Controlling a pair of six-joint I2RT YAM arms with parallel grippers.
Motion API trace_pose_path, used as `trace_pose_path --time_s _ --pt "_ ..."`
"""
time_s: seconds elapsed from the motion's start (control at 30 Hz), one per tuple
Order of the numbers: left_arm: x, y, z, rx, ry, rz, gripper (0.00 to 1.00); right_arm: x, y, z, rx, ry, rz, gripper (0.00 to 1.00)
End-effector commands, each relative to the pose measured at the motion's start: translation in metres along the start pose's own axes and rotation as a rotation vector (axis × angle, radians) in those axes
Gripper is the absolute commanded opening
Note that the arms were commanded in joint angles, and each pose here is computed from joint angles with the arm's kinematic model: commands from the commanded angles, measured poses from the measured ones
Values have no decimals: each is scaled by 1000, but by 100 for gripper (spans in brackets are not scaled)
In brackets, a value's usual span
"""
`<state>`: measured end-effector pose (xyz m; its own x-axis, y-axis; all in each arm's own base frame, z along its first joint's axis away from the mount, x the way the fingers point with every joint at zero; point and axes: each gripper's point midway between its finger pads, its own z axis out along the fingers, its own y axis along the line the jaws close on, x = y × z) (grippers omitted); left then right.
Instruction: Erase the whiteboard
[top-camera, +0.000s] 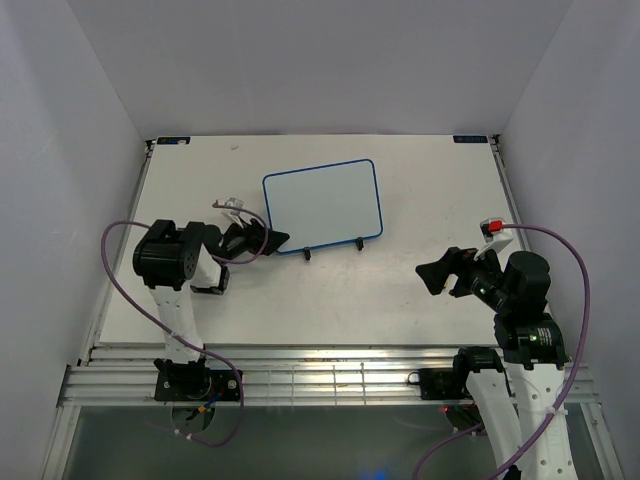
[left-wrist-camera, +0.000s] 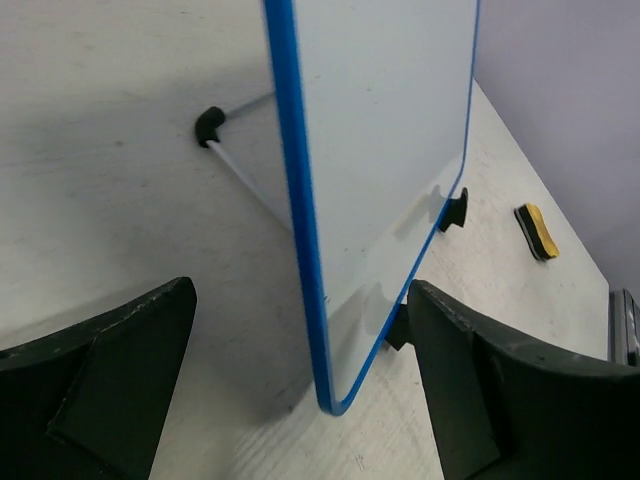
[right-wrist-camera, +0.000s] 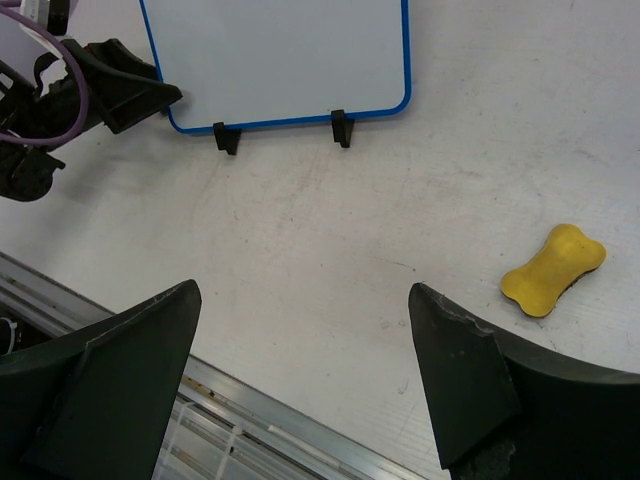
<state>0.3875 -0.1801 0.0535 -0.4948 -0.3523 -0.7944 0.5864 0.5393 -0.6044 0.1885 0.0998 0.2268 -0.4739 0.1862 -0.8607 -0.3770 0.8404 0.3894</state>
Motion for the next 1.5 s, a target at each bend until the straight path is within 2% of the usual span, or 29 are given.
trace_pose_path --time_s 0.0,0.13,0.2,0.27,0.3,0.33,0.37,0.4,0.47,0.5,0.53,0.57,0.6,0.63,0.67,0.73,0.8,0.9,0.93,1.03,1.07,1.27,1.33,1.37,1.47 --pt "-84 -21 -21 -11 -329 210 98 -5 -2 2 4 -27 -16 90" --pt "-98 -12 -44 -112 -400 164 98 -8 -8 2 37 -31 -15 90" --pt "-103 0 -61 -214 -451 114 98 -7 -11 3 56 -21 -14 90" --pt "-119 -5 -71 -262 -499 105 98 -6 -18 5 87 -8 -12 90" --pt "-103 14 -74 -364 -442 21 98 -5 -21 5 102 -2 -12 90" --pt "-131 16 -86 -460 -514 29 98 -4 -26 4 131 5 -8 90" --pt "-135 25 -91 -540 -502 -5 98 -3 -29 5 147 13 -5 90" --pt "-114 43 -98 -663 -411 -81 98 -3 -32 5 160 17 -3 90" --pt "-151 30 -109 -714 -465 -31 98 -4 -36 5 189 20 0 90" --pt "-130 44 -122 -849 -369 -91 98 -6 -38 5 198 20 -3 90" --pt "-134 45 -132 -924 -354 -111 98 -8 -44 4 234 15 -11 90" --pt "-171 33 -144 -979 -434 -100 98 -12 -48 3 261 23 -21 90" --pt "-155 36 -160 -1084 -346 -138 98 -14 -52 2 285 29 -26 90" --pt "-159 29 -168 -1118 -327 -143 98 -17 -57 0 322 34 -30 90" --pt "-181 13 -171 -1114 -328 -96 98 -22 -58 -1 339 46 -22 90" --pt "-180 -15 -187 -1112 -239 -61 98 -28 -55 -1 327 52 -31 90" --pt "-182 -52 -195 -1025 -169 32 98 -36 -55 -3 341 52 -45 90" --pt "-172 -81 -212 -974 -116 118 98 -49 -52 -8 351 39 -58 90" --pt "-176 -99 -222 -947 -160 152 98 -52 -49 -11 347 38 -60 90" --pt "-163 -134 -232 -837 -149 216 98 -65 -36 -28 338 13 -87 90" --pt "-153 -139 -237 -833 -123 210 98 -67 -33 -32 336 3 -96 90" --pt "-149 -195 -257 -715 -159 261 98 -66 -14 -56 317 3 -150 90" --pt "-148 -212 -261 -678 -163 261 98 -64 -18 -71 373 -10 -164 90" --pt "-140 -211 -262 -681 -126 235 98 -63 -19 -76 385 -11 -168 90" --pt "-140 -219 -265 -671 -119 233 98 -61 -16 -93 395 -15 -172 90"
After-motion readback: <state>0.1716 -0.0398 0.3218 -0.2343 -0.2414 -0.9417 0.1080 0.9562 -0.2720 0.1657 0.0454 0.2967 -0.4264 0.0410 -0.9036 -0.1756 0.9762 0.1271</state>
